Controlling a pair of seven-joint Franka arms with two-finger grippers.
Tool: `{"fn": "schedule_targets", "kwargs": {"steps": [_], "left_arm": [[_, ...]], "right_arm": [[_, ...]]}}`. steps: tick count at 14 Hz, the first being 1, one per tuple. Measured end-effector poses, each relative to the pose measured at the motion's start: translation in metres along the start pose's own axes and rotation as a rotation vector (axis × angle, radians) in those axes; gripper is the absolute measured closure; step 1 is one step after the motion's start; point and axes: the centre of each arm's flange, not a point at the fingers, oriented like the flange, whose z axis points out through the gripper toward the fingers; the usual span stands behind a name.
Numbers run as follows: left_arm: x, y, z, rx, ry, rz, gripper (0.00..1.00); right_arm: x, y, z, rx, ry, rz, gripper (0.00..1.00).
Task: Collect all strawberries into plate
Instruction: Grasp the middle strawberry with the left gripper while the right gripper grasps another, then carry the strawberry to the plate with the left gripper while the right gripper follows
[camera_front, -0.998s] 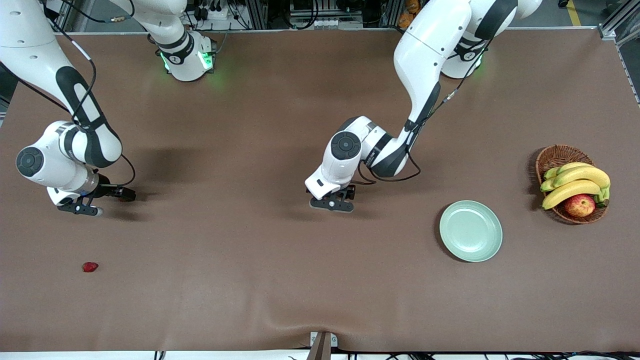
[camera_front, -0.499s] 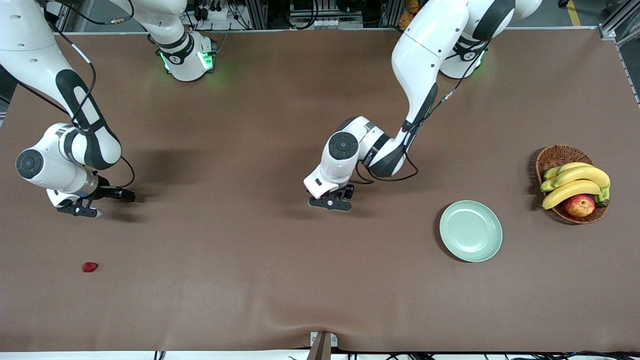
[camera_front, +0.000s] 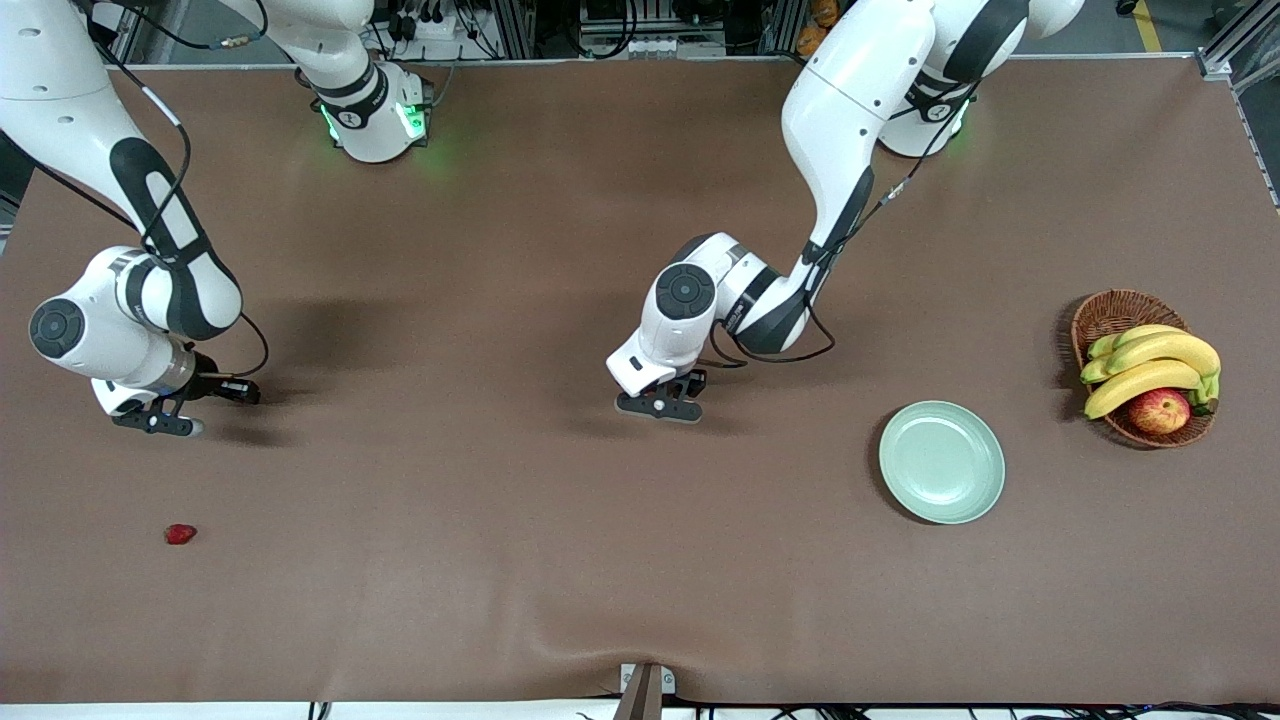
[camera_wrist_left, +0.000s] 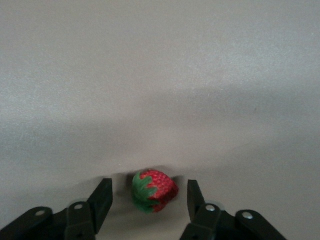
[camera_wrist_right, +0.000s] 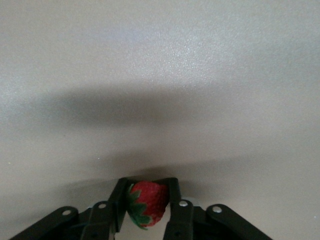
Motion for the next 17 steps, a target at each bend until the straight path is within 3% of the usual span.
{"fn": "schedule_targets", "kwargs": {"steps": [3,4,6,7,8,12,17], "left_arm": [[-0.002,0.001,0.003,0.002,-0.004,0.003,0.34],[-0.002,0.001,0.005,0.004,-0.006,0.003,0.42],[-0.002,-0.001,0.008,0.008,-0.008,0.002,0.47],[-0.001,-0.003,0.007,0.011,-0.006,0.002,0.58],[0.0,-0.003,0.006,0.01,-0.004,0.001,0.62],[0.011,-0.005,-0.006,0.008,0.021,0.001,0.63],[0.044,-0.046,-0.064,0.057,0.045,0.032,0.63]], "right_arm": [[0.001,0.0,-0.001,0.0,0.003,-0.001,0.63],[0.003,-0.001,-0.003,0.0,0.009,-0.003,0.63],[0.009,-0.006,-0.014,0.001,0.027,-0.014,0.63],[0.012,-0.012,-0.023,0.002,0.029,-0.024,0.63],[0.016,-0.018,-0.033,0.004,0.023,-0.036,0.63],[0.032,-0.043,-0.081,0.01,0.006,-0.08,0.63],[0.042,-0.103,-0.102,0.057,0.037,-0.149,0.64]]}}
